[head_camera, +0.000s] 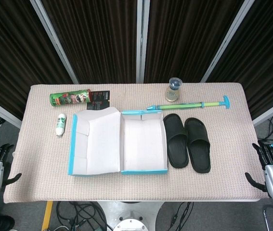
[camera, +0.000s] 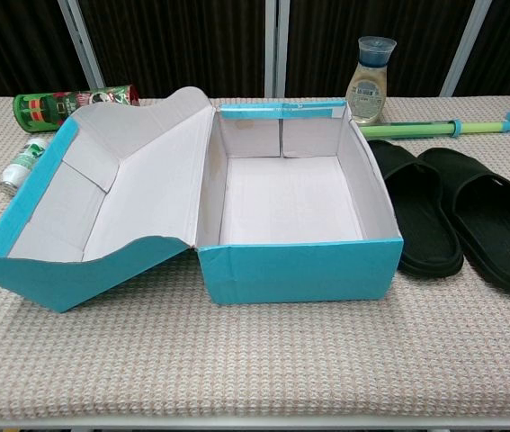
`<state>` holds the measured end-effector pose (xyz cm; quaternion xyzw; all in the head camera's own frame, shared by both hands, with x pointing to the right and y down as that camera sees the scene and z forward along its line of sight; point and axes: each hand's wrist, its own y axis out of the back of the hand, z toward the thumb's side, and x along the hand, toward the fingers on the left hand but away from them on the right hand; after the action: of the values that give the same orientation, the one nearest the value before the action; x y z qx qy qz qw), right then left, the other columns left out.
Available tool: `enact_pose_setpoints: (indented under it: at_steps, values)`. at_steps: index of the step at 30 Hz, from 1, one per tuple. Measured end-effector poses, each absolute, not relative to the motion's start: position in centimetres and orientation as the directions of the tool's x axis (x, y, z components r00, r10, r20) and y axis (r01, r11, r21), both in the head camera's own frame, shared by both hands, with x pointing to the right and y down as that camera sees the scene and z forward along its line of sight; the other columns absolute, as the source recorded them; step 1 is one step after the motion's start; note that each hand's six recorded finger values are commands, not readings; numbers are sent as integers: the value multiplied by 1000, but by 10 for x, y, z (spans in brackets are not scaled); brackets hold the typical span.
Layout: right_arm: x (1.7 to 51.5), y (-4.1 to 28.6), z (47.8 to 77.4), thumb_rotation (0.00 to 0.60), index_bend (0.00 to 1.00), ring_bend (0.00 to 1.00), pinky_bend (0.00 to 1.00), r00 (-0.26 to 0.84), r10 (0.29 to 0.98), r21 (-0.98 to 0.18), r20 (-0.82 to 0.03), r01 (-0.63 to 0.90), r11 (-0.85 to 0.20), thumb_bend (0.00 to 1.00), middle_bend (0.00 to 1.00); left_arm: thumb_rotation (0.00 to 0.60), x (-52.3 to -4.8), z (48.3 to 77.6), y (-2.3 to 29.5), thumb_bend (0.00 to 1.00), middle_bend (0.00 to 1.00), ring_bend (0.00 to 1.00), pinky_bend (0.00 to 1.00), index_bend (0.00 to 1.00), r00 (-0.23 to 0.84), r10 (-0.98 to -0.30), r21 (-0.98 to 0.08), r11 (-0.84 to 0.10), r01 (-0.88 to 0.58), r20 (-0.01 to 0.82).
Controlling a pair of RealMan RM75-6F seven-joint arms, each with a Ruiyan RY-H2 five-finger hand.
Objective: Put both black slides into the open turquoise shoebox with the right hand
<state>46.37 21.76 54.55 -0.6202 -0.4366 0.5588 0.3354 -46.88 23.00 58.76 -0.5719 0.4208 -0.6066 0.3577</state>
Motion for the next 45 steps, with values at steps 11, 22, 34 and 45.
enact_pose_setpoints:
  at_steps: [11,22,34,45]
  values:
    - [441,201,549,600,0,21,57,51,910,-902,-412,116,-415,159,61,600,-464,588,229,28,120,41,20,160,-44,-912,-912,-404,-69,407]
    - [369,124,586,600,0,658,794,168,842,-856,-512,-177,-485,102,156,600,-466,586,233,28,120,41,20,160,-13,-913,-910,-405,-89,407]
    - [275,58,661,600,0,713,898,173,735,-743,-656,-323,-587,107,152,600,-467,584,235,28,120,41,20,164,-16,-914,-911,-403,-84,406]
    - [214,44,722,600,0,712,899,115,658,-635,-745,-426,-644,109,121,600,-468,588,234,28,120,41,20,164,-18,-903,-900,-426,-92,429]
